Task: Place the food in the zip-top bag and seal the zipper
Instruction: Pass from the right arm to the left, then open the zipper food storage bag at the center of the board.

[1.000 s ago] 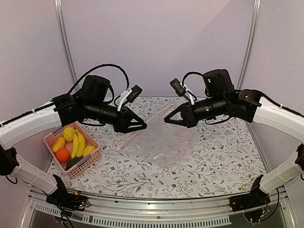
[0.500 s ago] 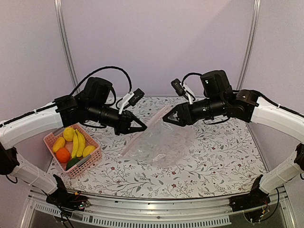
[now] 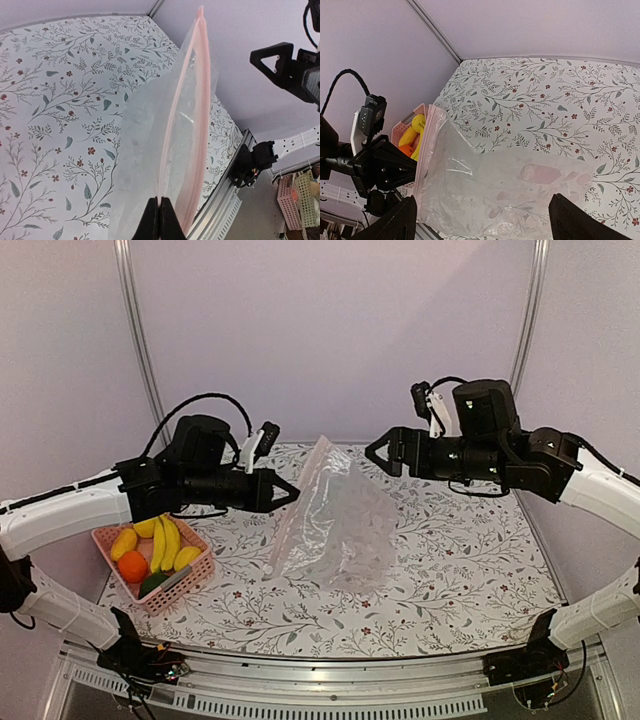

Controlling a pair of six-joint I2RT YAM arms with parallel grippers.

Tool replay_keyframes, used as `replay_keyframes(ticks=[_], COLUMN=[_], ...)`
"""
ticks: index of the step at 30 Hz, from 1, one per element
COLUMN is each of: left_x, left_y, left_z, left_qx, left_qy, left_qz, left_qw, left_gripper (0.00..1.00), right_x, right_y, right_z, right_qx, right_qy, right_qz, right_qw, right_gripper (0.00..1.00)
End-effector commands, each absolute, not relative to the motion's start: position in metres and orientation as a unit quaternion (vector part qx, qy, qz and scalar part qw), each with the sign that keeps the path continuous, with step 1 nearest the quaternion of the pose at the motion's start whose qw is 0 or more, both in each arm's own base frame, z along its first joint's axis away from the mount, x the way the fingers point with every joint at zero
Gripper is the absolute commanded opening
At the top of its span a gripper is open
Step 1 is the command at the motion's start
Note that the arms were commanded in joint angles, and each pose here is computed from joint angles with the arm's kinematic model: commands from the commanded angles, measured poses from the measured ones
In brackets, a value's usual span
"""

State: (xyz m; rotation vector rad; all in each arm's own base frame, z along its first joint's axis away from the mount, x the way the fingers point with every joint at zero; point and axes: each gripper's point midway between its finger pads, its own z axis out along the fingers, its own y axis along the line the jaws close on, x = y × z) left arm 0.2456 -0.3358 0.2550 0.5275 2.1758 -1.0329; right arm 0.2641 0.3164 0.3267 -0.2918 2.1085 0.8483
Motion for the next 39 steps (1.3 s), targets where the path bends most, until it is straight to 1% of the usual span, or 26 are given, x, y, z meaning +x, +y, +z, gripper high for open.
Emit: replay_keyframes(ticks=[1, 3, 6, 11, 19, 21, 24, 31, 35, 37, 38, 39], left_x=[0.259, 0.260, 0.260, 0.258, 0.257, 0.257, 0.257, 0.256, 0.256, 0.257, 0.258, 0.258], left_y=[-0.329, -0.328, -0.329, -0.329, -0.329, -0.330, -0.330, -0.329, -0.328, -0.326, -0.324, -0.323], left_z=[0.282, 0.282, 0.283, 0.286, 0.284, 0.284, 0.285, 0.284, 0.284, 0.281, 0.279, 0.277], left_qx=[0.133, 0.126, 0.121, 0.123, 0.125, 0.127, 0.129, 0.128, 0.130, 0.128, 0.127, 0.127], left_qy=[0.816, 0.818, 0.817, 0.814, 0.813, 0.813, 0.812, 0.812, 0.812, 0.816, 0.818, 0.820], left_qz=[-0.421, -0.423, -0.428, -0.433, -0.436, -0.435, -0.436, -0.436, -0.434, -0.426, -0.421, -0.416], left_qw=[0.372, 0.369, 0.367, 0.367, 0.366, 0.365, 0.366, 0.366, 0.368, 0.370, 0.372, 0.372], left_gripper=[0.00, 0.00, 0.00, 0.00, 0.00, 0.00, 0.00, 0.00, 0.00, 0.00, 0.00, 0.00], right_x=[0.259, 0.253, 0.245, 0.237, 0.250, 0.252, 0.256, 0.264, 0.267, 0.268, 0.268, 0.268], right_y=[0.315, 0.330, 0.364, 0.420, 0.449, 0.451, 0.450, 0.443, 0.441, 0.440, 0.439, 0.439], right_z=[0.335, 0.336, 0.332, 0.330, 0.311, 0.306, 0.297, 0.278, 0.275, 0.276, 0.277, 0.278], right_qx=[-0.069, -0.078, -0.105, -0.130, -0.114, -0.110, -0.099, -0.077, -0.072, -0.072, -0.071, -0.072], right_qy=[0.842, 0.843, 0.842, 0.824, 0.838, 0.841, 0.850, 0.869, 0.873, 0.873, 0.873, 0.872], right_qz=[0.332, 0.342, 0.359, 0.428, 0.424, 0.420, 0.406, 0.368, 0.358, 0.356, 0.355, 0.356], right_qw=[0.419, 0.409, 0.388, 0.347, 0.325, 0.322, 0.321, 0.322, 0.324, 0.326, 0.328, 0.329], right_gripper=[0.90, 0.85, 0.80, 0.72, 0.63, 0.60, 0.47, 0.32, 0.16, 0.04, 0.00, 0.00])
